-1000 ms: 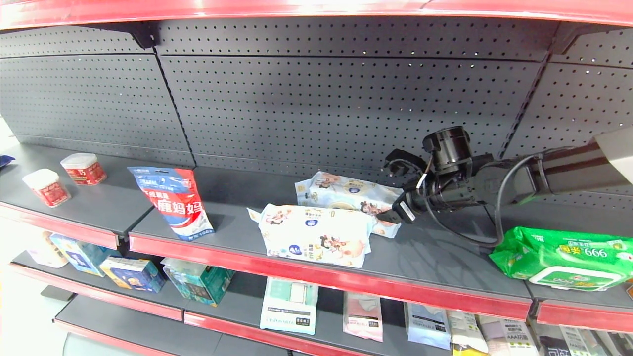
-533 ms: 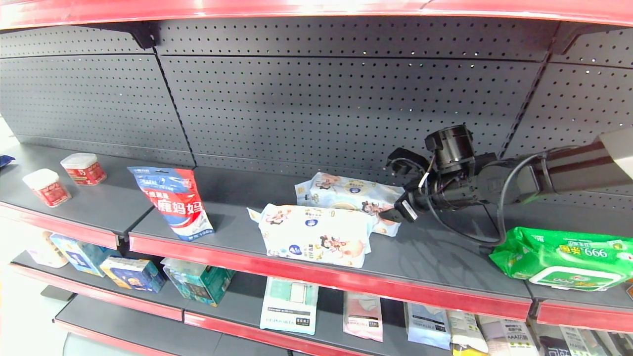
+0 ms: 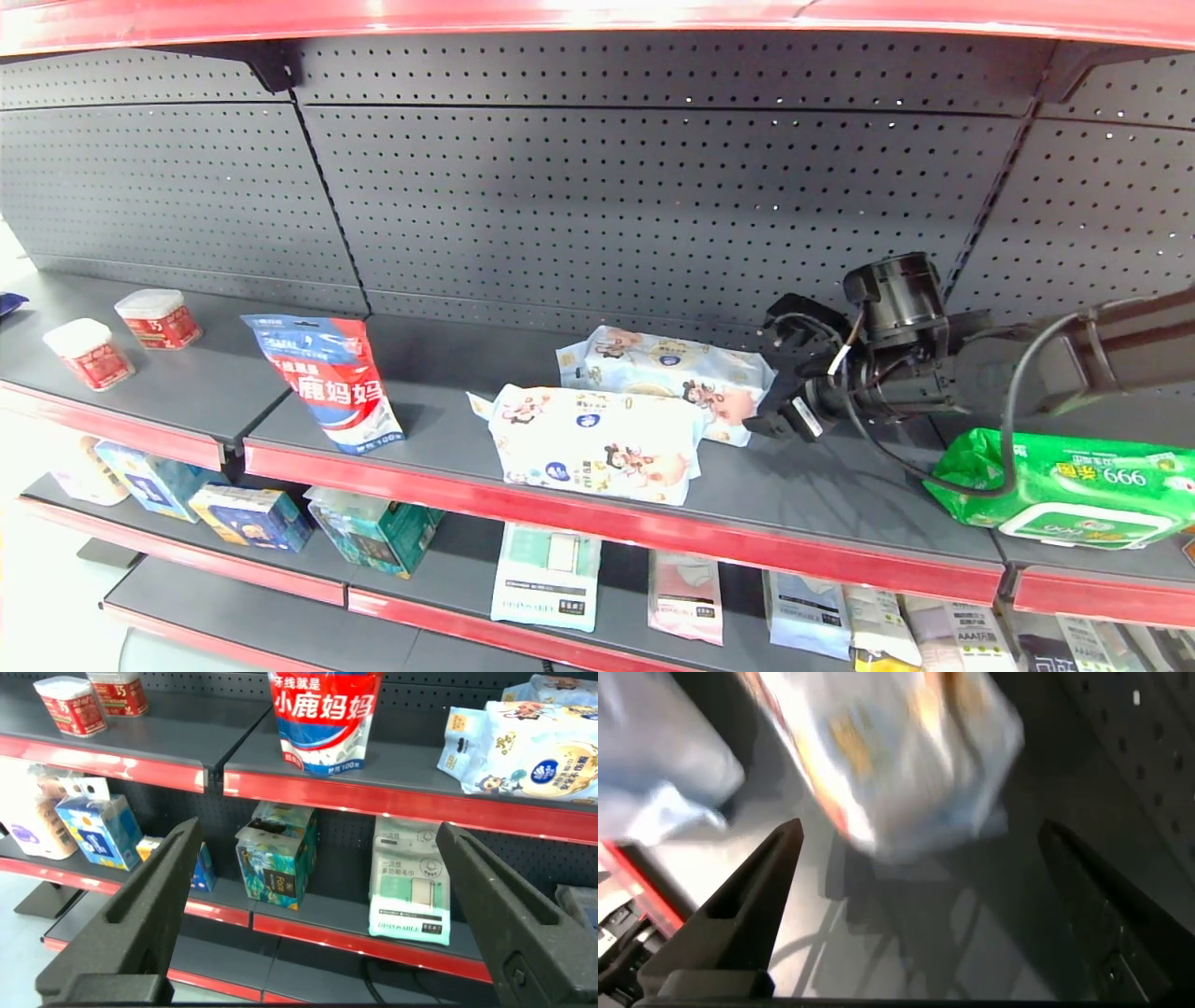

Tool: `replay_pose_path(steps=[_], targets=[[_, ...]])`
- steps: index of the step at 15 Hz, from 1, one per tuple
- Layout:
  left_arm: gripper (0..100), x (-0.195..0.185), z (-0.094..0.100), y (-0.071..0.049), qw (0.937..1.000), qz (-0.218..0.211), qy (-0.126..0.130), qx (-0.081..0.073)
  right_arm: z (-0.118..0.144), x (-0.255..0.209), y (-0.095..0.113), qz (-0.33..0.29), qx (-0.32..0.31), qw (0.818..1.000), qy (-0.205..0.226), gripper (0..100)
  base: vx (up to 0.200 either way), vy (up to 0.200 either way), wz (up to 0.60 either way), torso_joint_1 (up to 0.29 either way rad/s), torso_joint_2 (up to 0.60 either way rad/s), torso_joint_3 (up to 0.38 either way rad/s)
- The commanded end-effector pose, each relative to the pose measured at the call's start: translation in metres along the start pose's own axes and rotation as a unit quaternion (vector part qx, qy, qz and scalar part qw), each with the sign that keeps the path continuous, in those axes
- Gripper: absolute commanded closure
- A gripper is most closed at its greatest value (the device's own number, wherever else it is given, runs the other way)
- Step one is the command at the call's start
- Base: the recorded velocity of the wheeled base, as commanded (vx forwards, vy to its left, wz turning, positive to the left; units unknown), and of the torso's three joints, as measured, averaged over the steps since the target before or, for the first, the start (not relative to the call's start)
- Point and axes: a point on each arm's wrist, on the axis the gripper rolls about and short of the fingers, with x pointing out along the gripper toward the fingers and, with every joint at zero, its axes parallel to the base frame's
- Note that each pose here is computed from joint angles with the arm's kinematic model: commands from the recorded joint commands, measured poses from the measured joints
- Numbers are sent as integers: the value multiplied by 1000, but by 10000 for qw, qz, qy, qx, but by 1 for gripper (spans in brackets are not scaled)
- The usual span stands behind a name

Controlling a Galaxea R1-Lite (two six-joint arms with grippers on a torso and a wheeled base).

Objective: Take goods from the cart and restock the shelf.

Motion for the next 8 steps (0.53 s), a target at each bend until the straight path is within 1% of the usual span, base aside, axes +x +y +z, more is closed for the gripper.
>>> replay_pose_path(steps=[1, 3, 6, 8], targets=[[0, 0, 0, 0, 10000, 5, 7, 0, -8, -19, -11, -196, 135, 9997, -26, 0, 0, 0, 0, 0, 0, 0], [0, 0, 0, 0, 10000, 5, 7, 0, -9, -29, -16, -309, 252, 9992, -78, 0, 0, 0, 0, 0, 0, 0], [0, 0, 0, 0, 10000, 5, 7, 0, -10, -50, -15, -431, 346, 9983, -167, 0, 0, 0, 0, 0, 0, 0], [0, 0, 0, 0, 10000, 5, 7, 0, -14, -59, -16, -626, 514, 9967, -100, 0, 0, 0, 0, 0, 0, 0]])
